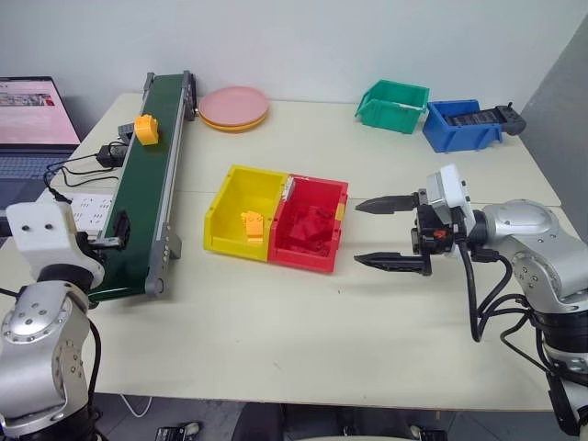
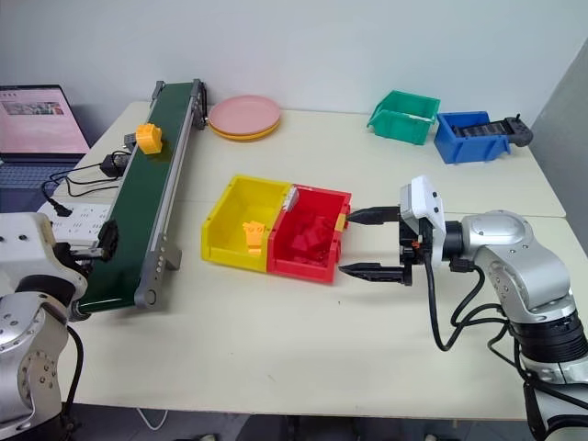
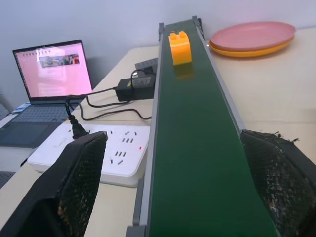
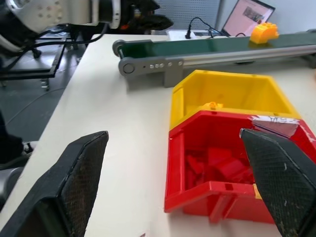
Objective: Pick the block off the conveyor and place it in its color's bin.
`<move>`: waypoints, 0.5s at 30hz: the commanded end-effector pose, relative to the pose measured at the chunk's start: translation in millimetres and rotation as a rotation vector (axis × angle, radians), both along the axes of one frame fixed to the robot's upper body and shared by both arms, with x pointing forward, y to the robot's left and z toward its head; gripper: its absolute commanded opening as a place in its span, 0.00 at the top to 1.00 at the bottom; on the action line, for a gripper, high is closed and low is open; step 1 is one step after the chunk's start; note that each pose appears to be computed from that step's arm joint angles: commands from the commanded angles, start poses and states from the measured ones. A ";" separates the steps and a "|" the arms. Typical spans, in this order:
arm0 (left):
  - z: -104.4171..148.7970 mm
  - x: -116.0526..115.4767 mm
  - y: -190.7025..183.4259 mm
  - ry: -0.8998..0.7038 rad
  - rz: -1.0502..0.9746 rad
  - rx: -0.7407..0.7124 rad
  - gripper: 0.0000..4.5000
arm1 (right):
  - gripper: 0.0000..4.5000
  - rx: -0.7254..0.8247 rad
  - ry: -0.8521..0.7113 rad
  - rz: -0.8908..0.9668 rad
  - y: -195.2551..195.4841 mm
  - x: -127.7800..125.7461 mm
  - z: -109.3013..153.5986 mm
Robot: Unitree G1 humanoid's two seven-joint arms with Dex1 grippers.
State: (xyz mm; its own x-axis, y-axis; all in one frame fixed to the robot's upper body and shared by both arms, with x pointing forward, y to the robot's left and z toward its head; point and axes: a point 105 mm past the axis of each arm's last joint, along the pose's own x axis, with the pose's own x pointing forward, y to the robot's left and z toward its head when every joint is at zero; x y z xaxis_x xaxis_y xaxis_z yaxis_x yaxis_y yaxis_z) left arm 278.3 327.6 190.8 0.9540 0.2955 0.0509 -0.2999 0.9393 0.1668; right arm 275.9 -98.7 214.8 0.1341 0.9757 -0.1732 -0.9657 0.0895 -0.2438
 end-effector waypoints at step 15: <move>-0.9 17.9 6.4 0.112 0.076 -0.086 0.00 | 0.00 -0.019 -0.034 0.011 12.9 -4.4 9.9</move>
